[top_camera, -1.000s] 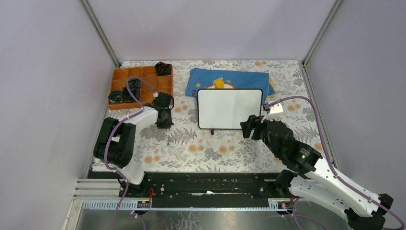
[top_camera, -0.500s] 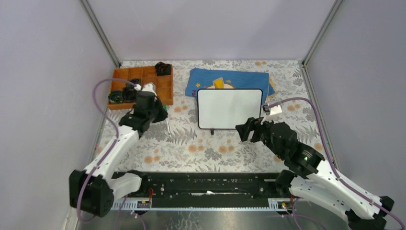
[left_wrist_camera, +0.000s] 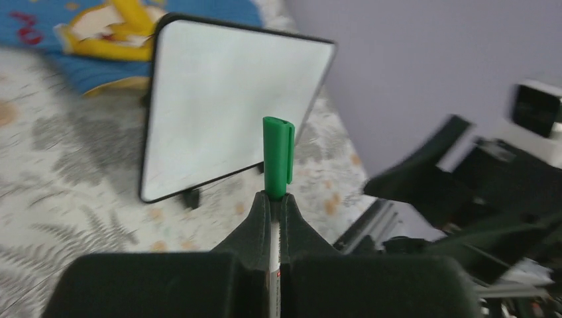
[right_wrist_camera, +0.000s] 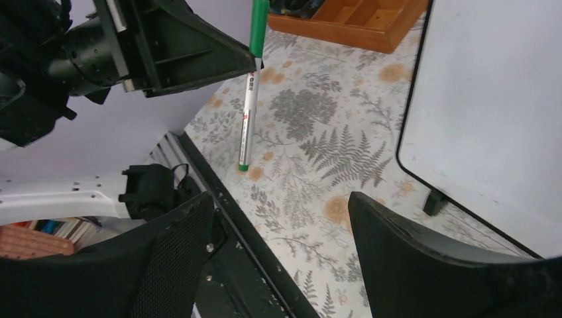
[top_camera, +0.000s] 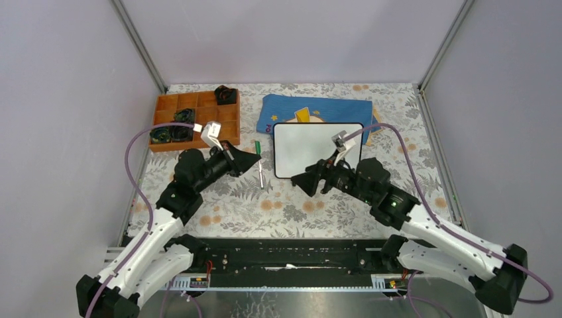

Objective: Write a sentence on the whiteboard
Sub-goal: Open the whiteboard marker at the center of the board.

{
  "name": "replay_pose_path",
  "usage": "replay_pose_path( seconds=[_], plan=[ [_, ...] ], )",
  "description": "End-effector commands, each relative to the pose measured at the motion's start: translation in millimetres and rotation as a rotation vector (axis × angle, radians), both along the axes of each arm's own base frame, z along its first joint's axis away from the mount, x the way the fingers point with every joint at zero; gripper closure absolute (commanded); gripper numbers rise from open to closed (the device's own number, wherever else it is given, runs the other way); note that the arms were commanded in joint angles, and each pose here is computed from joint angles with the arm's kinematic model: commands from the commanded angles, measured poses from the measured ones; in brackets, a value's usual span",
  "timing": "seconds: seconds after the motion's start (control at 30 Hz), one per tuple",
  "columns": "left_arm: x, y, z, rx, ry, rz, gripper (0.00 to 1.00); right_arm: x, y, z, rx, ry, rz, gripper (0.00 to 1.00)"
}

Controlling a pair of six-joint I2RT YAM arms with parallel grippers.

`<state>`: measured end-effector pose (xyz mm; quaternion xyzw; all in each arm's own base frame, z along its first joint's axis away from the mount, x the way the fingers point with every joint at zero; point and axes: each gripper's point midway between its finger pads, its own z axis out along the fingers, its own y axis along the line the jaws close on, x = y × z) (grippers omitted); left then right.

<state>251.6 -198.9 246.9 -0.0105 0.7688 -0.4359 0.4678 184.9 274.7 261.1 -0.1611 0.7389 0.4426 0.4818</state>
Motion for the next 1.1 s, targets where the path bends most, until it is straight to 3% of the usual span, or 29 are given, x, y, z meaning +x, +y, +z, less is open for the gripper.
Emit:
replay_pose_path(
  seconds=[0.0,0.5,1.07],
  plan=[
    [-26,-18,77,-0.244,-0.234,-0.122,1.00,-7,30,67,0.227,-0.076,0.122,0.19],
    [-62,-30,111,-0.443,-0.319,-0.226,1.00,-3,69,85,0.401,0.046,0.186,0.22],
    [-69,-34,121,-0.484,-0.333,-0.244,1.00,-17,93,95,0.445,0.151,0.321,0.54]
  ],
)
